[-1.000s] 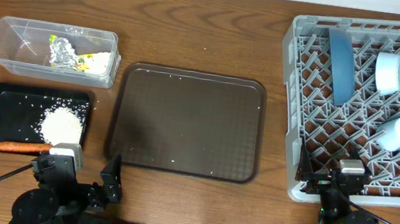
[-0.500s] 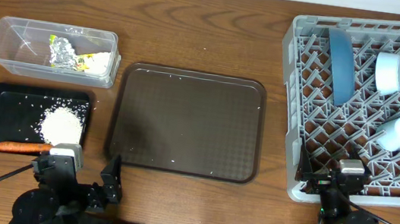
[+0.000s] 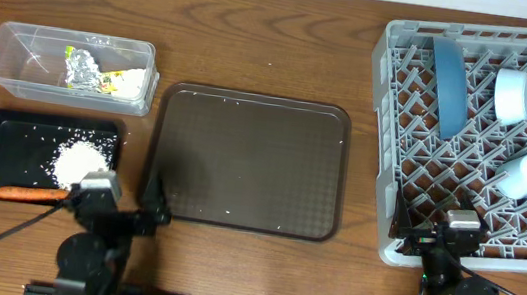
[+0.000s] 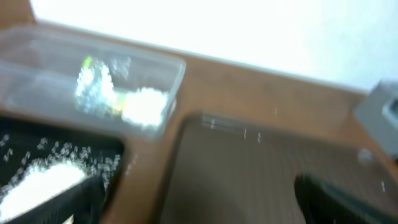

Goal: Sort waste into correct bins and load items into the dishwasher rack

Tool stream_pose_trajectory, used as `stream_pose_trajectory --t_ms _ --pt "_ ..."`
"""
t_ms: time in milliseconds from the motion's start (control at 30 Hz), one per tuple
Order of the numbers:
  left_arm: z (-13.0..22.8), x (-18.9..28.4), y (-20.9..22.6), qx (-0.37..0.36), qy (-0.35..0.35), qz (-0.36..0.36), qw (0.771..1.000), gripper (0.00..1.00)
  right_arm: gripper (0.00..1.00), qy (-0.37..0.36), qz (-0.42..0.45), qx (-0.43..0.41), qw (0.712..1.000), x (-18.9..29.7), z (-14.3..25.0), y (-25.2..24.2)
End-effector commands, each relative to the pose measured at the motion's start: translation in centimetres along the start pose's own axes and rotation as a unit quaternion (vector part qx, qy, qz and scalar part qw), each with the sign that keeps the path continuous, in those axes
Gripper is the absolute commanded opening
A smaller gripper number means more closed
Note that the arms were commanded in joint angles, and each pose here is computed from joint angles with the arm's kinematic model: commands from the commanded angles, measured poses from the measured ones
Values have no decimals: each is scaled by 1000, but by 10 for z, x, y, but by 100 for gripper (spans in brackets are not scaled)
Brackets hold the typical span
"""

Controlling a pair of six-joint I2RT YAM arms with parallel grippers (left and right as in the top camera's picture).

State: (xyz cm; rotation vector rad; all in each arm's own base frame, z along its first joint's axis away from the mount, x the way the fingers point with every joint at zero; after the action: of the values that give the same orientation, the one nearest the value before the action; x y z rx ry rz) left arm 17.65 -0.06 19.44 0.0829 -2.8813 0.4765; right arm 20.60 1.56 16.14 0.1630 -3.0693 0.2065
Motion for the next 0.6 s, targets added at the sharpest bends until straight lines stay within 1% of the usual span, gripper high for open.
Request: stream_pose_trajectory --t_ms 0,67,167,267,567 --pt "11 -17 2 -13 -30 13 999 98 99 -1 -8 6 1000 0 0 3" --pt "14 -27 -4 -41 -63 46 996 98 99 -1 -8 6 1000 0 0 3" --pt "22 -35 -5 -50 -84 64 993 98 99 -1 -8 6 1000 0 0 3" --pt "45 -38 2 -53 -25 50 997 98 99 -1 -8 6 1000 0 0 3" --pt "45 -38 2 -53 -25 48 997 98 99 -1 -8 6 1000 0 0 3"
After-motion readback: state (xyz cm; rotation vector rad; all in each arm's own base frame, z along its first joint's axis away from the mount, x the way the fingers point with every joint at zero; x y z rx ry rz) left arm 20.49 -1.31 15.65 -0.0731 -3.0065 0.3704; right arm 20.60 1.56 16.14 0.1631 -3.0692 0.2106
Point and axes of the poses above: each gripper's point midway between its finger pads, its own x axis back along the fingers, its own y axis along the line the jaws close on, z = x × y, the point moved 4 cm from there along x, back along the fingers, and after that the axes turned 6 degrees about x, right-handed, at the moved point
